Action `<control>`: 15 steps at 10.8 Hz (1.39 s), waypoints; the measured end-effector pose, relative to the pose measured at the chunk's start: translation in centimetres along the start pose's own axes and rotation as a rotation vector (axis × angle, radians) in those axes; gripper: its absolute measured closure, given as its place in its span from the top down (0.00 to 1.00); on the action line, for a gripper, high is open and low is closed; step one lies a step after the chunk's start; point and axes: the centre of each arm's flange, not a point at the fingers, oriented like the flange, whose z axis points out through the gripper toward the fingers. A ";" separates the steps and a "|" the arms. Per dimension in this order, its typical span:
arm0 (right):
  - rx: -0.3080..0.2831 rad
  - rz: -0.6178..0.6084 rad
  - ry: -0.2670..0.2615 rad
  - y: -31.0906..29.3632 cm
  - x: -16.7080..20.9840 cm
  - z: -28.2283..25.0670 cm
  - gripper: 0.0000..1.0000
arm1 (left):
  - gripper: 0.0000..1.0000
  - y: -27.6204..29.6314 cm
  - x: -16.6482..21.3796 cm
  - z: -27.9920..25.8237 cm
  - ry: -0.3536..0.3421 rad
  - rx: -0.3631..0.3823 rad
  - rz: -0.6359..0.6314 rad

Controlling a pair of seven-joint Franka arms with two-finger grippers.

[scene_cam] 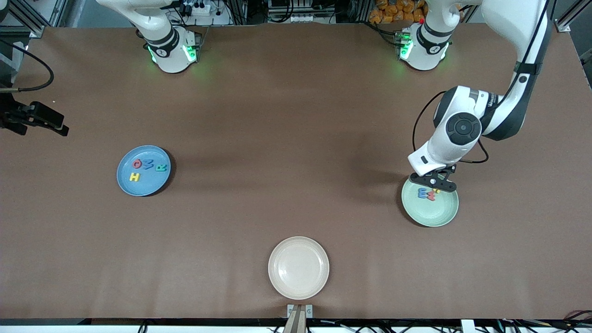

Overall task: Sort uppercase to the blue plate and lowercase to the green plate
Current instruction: 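Lower the 6 onto the green plate and open the left gripper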

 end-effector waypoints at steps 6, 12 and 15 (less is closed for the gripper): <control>0.000 0.000 0.000 0.0 0.0 0.0 1.00 | 0.27 -0.2 0.6 3.9 0.007 -0.028 0.019; 0.000 0.000 0.000 0.0 0.0 0.0 1.00 | 0.27 -1.8 0.6 4.1 0.007 -0.025 0.043; 0.000 0.000 0.001 0.0 0.0 0.0 1.00 | 0.47 -1.9 0.8 3.8 0.021 -0.024 0.042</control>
